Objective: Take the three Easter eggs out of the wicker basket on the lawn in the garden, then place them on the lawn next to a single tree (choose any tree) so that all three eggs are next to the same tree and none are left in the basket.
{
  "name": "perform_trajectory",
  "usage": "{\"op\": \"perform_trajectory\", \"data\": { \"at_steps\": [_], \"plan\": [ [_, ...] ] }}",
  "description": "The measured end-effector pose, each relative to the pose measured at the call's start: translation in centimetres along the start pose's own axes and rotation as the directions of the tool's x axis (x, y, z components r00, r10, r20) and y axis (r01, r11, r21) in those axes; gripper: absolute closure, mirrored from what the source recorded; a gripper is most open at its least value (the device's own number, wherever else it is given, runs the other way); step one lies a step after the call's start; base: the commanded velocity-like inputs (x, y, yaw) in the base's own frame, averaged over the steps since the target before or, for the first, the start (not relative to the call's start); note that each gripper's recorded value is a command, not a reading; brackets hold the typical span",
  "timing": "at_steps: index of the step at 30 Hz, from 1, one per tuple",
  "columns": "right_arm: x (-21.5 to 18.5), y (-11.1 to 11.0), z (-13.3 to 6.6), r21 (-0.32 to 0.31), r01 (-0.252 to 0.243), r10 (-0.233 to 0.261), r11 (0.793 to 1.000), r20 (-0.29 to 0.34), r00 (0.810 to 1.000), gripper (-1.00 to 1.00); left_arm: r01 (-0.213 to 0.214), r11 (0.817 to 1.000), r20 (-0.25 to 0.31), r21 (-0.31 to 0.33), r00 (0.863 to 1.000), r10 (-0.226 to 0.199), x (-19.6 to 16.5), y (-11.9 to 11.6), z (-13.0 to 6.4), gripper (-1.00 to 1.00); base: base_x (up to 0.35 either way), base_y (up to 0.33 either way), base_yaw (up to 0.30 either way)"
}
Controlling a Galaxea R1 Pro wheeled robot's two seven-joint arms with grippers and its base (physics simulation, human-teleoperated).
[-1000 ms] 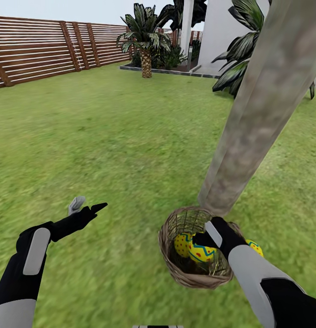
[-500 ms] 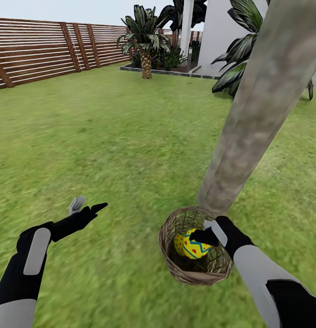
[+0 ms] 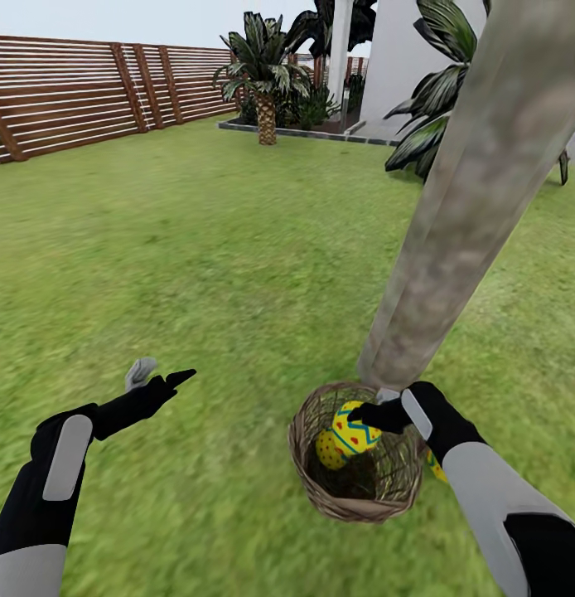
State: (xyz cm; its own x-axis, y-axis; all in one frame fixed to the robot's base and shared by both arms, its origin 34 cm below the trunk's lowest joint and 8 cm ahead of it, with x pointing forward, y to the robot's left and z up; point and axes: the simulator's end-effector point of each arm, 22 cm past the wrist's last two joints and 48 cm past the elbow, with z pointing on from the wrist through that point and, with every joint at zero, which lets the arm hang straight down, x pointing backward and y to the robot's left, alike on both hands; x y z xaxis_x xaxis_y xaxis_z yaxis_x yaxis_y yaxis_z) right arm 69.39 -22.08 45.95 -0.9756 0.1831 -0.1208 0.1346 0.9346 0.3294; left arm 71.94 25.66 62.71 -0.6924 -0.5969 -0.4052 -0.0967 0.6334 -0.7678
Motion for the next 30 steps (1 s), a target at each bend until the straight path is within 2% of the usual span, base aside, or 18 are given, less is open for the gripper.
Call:
{"op": "perform_trajectory", "data": {
  "at_steps": [9,11,13,19,21,30],
  "plan": [
    [-0.7,1.1,-1.9,-0.016,0.000,0.000,1.000,0.001,1.000,1.00,0.000,1.000,0.000,0.000,1.000,0.000,-0.9,-1.4,-0.7,-1.00,-0.153,0.000,0.000],
    [-0.8,2.5,-2.3,-0.081,-0.001,0.000,0.997,-0.001,1.000,1.00,0.000,1.000,0.000,0.000,1.000,0.000,-1.1,-1.7,-0.8,-1.00,-0.003,0.000,0.000],
    [-0.9,2.7,-3.0,-0.117,-0.002,0.002,0.993,0.000,1.000,1.00,0.000,1.000,0.000,0.000,1.000,0.000,-1.3,-2.0,-1.0,-1.00,0.000,0.000,0.000],
    [-1.2,2.9,-4.8,-0.127,-0.001,0.001,0.992,-0.001,1.000,1.00,0.001,1.000,-0.001,-0.001,1.000,-0.001,-1.9,-2.9,-1.4,-1.00,-0.194,0.000,0.000],
    [-1.5,2.3,-5.5,-0.117,0.000,0.001,0.993,0.004,1.000,1.00,0.001,1.000,-0.001,-0.001,1.000,-0.001,-2.1,-3.2,-1.6,-1.00,-0.144,0.000,0.000],
    [-3.0,2.2,-8.2,-0.109,0.017,-0.013,0.994,0.044,0.999,1.00,0.000,1.000,-0.001,-0.001,1.000,0.000,-3.0,-4.6,-2.3,-1.00,-0.007,0.000,0.000]
  ]
}}
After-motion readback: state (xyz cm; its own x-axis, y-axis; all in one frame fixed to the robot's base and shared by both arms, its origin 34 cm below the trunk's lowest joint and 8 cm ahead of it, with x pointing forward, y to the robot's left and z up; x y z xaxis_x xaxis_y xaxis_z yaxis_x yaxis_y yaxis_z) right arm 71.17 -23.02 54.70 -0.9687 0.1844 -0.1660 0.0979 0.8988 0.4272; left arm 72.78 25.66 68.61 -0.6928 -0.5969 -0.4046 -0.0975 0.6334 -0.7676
